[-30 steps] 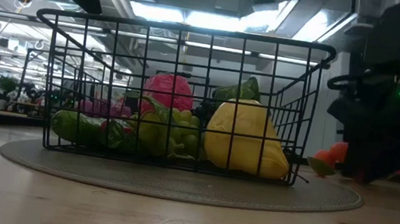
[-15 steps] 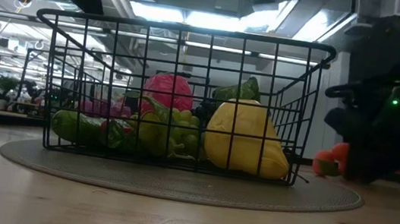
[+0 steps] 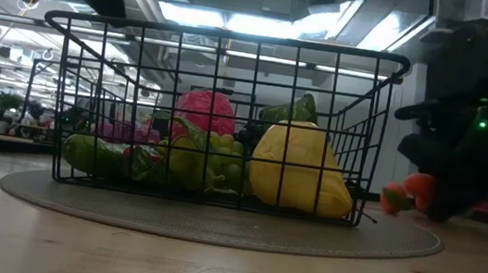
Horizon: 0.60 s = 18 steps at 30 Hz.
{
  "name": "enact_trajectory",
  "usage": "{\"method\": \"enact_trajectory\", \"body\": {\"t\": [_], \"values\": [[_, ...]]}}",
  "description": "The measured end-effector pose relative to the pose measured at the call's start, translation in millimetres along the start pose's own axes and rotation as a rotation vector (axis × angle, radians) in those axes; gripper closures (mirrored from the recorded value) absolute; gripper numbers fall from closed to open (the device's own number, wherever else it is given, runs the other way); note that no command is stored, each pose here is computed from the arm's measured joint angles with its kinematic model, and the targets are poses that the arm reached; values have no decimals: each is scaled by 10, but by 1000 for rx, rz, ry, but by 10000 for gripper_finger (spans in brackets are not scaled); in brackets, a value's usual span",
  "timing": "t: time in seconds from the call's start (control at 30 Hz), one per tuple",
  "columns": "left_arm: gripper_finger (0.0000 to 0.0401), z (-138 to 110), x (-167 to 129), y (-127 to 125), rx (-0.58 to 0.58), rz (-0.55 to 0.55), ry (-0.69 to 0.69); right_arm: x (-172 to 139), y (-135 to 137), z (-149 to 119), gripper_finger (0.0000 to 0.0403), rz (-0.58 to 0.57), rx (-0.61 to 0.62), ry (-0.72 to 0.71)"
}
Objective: Build produce basket
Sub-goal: Put the tangerines into the black wire basket
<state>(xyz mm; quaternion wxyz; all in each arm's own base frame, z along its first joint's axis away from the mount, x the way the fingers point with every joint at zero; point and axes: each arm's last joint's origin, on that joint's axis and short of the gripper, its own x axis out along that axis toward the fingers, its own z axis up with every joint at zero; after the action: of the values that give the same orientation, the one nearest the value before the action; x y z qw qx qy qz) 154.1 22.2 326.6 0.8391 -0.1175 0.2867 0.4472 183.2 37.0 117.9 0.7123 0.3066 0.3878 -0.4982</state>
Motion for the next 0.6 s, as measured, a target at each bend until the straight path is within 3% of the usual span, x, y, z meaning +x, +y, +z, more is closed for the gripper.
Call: {"method": "enact_trajectory", "body": {"t": [0.37, 0.5, 0.6], "values": [[316, -5, 1, 2, 12, 0, 6, -581, 389, 408, 401, -39, -137, -158], [316, -5, 1, 2, 12, 0, 6, -863, 603, 598, 402, 30, -220, -276], [316, -5, 1, 2, 11, 0, 6, -1067, 806, 692, 402, 144, -304, -340]]}}
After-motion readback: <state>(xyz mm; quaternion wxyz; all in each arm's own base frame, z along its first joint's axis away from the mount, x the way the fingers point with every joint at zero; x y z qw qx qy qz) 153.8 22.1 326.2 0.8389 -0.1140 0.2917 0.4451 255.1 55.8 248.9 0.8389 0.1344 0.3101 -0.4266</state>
